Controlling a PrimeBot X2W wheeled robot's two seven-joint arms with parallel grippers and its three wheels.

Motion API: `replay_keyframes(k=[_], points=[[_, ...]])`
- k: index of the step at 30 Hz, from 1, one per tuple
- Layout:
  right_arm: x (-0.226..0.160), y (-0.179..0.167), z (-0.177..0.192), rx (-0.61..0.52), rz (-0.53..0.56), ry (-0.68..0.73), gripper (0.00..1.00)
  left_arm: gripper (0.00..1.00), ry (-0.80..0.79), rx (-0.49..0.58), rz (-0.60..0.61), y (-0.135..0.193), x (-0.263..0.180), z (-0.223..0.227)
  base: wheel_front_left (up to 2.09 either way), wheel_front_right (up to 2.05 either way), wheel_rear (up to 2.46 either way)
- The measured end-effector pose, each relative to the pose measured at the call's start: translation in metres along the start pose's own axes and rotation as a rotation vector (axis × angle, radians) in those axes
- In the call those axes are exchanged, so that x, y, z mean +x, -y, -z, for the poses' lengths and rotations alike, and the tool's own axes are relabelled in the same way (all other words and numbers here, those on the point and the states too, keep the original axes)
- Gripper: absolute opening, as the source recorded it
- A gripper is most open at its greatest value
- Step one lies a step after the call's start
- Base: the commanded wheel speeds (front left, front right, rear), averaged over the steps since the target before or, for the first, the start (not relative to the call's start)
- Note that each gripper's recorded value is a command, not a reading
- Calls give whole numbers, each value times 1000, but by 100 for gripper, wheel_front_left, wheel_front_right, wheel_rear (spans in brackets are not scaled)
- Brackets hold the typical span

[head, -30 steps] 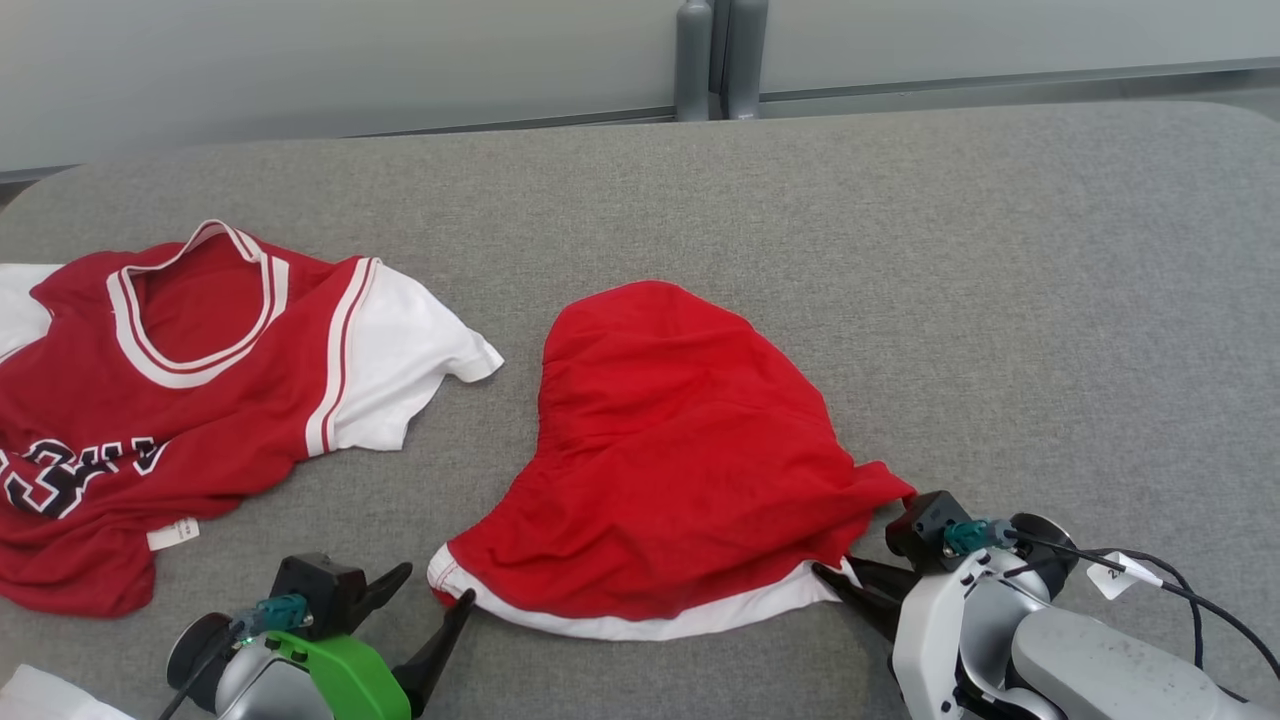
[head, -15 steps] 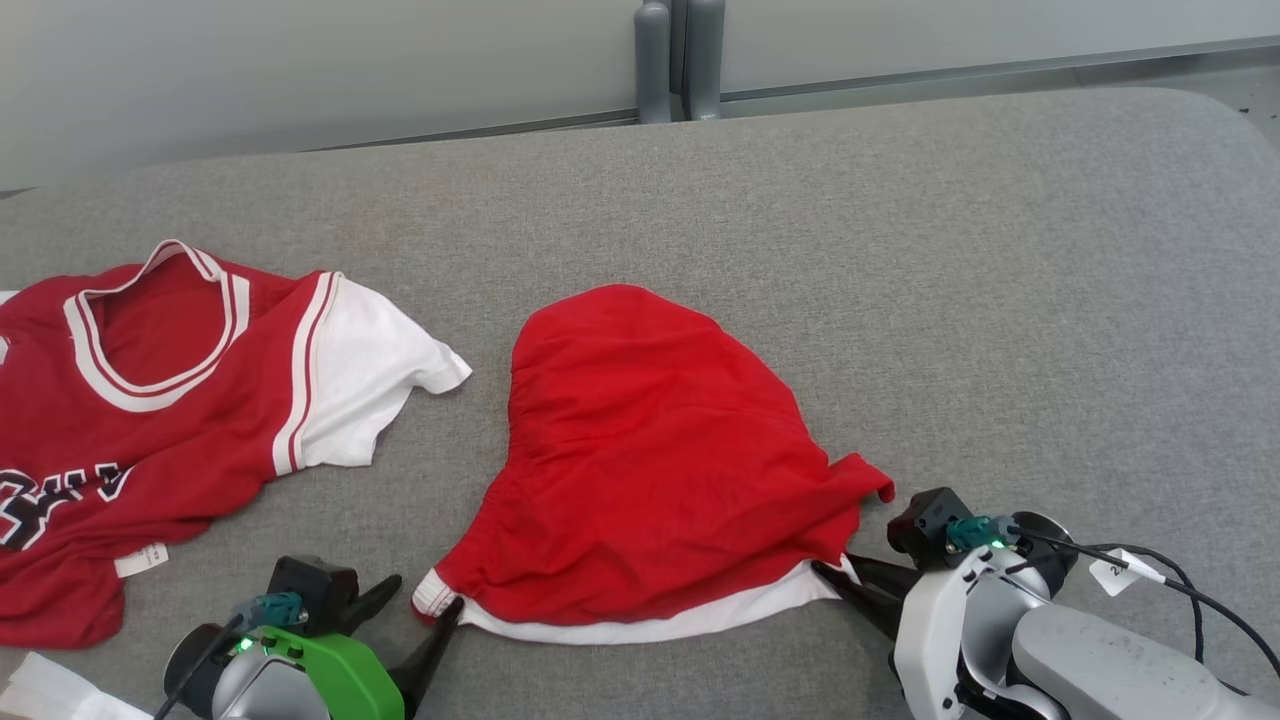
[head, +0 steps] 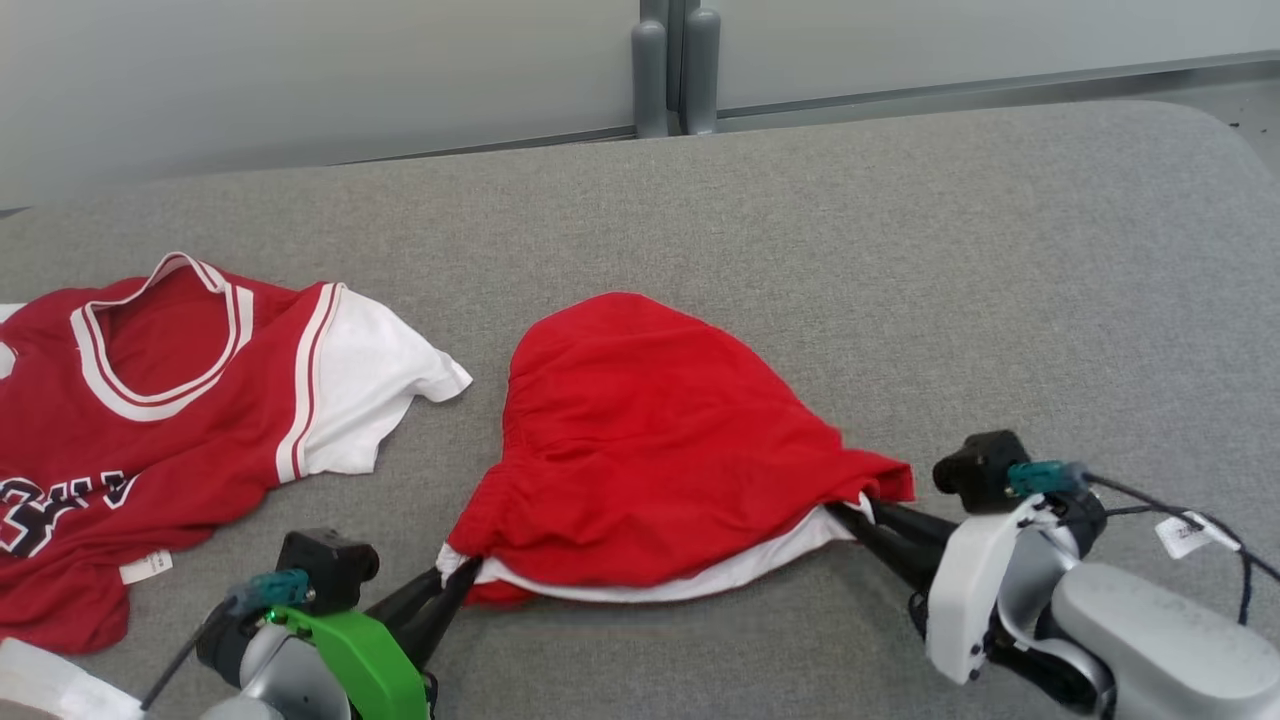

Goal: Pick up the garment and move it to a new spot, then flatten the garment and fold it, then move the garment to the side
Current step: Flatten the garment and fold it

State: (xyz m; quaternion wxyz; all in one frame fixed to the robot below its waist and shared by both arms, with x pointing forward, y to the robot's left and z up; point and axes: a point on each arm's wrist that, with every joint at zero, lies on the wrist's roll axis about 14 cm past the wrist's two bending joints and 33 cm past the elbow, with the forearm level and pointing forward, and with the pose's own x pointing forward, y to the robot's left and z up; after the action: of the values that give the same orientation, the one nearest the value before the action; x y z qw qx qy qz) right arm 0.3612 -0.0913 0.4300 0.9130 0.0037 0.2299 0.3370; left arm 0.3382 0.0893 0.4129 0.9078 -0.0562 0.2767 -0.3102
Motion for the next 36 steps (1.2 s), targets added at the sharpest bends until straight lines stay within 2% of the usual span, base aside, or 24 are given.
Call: replay_keyframes(k=[6, 10, 12, 20, 25, 28, 33, 36], points=[[-39, 16, -79, 89, 5, 185, 0, 0, 141, 3, 103, 29, -23, -72, 0, 0, 0], [-79, 15, -137, 84, -24, 310, 0, 0, 223, 7, 211, 58, -44, -123, 0, 0, 0], [-93, 15, -154, 80, -34, 329, 0, 0, 240, 10, 243, 64, -52, -145, 0, 0, 0], [-114, 29, -203, 58, -44, 374, 0, 0, 256, 7, 262, 47, -49, -220, 0, 0, 0], [-103, 44, -237, 80, -59, 467, 0, 0, 262, -2, 260, 30, -26, -261, 0, 0, 0], [-89, 66, -255, 56, -16, 510, 0, 0, 269, 13, 243, 15, -7, -282, 0, 0, 0], [-44, 106, -288, -14, 76, 581, 0, 0, 299, 33, 152, -25, 38, -318, 0, 0, 0], [3, 131, -328, -73, 147, 686, 0, 0, 399, 79, 62, -59, 74, -356, 0, 0, 0]])
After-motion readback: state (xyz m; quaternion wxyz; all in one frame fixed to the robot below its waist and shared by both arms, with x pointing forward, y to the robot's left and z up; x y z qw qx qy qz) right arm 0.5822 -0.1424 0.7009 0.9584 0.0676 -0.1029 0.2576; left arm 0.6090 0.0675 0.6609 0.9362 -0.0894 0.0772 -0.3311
